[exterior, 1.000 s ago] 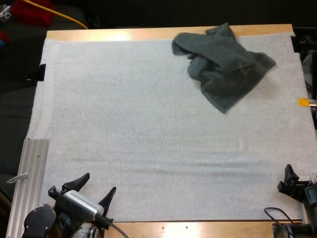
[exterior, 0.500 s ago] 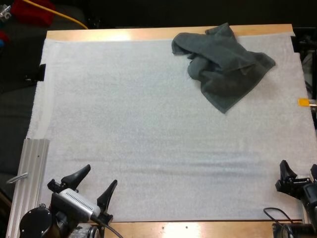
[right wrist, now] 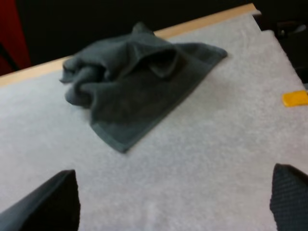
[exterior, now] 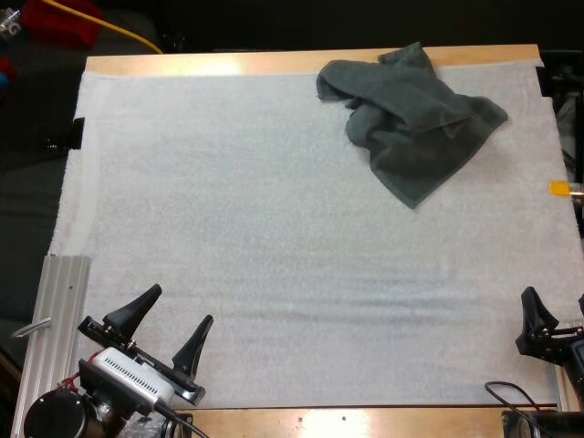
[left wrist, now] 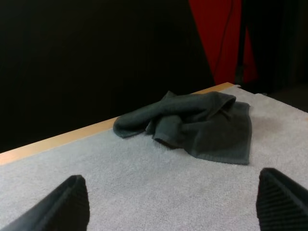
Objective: Pick towel from pile, fold and stack
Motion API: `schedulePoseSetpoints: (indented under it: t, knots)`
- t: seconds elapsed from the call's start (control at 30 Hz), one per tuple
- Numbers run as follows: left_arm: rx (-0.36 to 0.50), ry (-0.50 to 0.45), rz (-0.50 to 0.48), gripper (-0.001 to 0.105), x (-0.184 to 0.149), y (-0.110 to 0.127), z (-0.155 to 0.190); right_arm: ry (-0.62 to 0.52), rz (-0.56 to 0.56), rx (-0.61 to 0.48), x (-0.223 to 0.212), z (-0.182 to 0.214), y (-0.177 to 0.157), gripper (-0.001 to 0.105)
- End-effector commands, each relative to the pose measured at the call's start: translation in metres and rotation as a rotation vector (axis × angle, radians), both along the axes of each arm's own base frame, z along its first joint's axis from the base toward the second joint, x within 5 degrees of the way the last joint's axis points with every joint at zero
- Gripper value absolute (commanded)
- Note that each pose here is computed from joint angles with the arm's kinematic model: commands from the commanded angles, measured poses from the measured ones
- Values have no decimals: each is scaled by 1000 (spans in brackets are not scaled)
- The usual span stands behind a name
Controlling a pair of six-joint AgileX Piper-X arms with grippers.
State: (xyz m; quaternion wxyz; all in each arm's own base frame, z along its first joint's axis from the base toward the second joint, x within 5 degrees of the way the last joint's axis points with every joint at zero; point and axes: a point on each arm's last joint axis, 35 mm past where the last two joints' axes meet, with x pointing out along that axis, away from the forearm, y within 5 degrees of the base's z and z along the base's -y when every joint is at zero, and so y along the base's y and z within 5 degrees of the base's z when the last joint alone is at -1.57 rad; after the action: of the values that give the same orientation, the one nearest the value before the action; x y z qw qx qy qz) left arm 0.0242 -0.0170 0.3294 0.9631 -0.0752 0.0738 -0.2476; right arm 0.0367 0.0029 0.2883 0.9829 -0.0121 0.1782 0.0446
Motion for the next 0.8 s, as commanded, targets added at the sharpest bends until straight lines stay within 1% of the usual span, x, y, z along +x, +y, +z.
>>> schedulePoseSetpoints:
  t: [0.0, 0.17, 0.27, 0.53, 0.7, 0.77]
  knots:
    - [-11, 1, -7, 69, 3, 0, 2, -18, 18, 26, -1, 6, 1, 78]
    - [-20, 6, -6, 69, 3, 0, 2, -33, 21, 85, -4, 13, 2, 78]
    - [-22, 7, -6, 69, 3, 0, 2, -13, 46, 106, 0, 18, 3, 78]
    - [-22, 7, -6, 69, 3, 0, 2, 22, 75, 127, 10, 37, 4, 78]
    - [-22, 7, -6, 69, 3, 0, 2, 72, 130, 210, 20, 45, 7, 78]
    - [-22, 7, -6, 69, 3, 0, 2, 96, 134, 239, 25, 49, 8, 78]
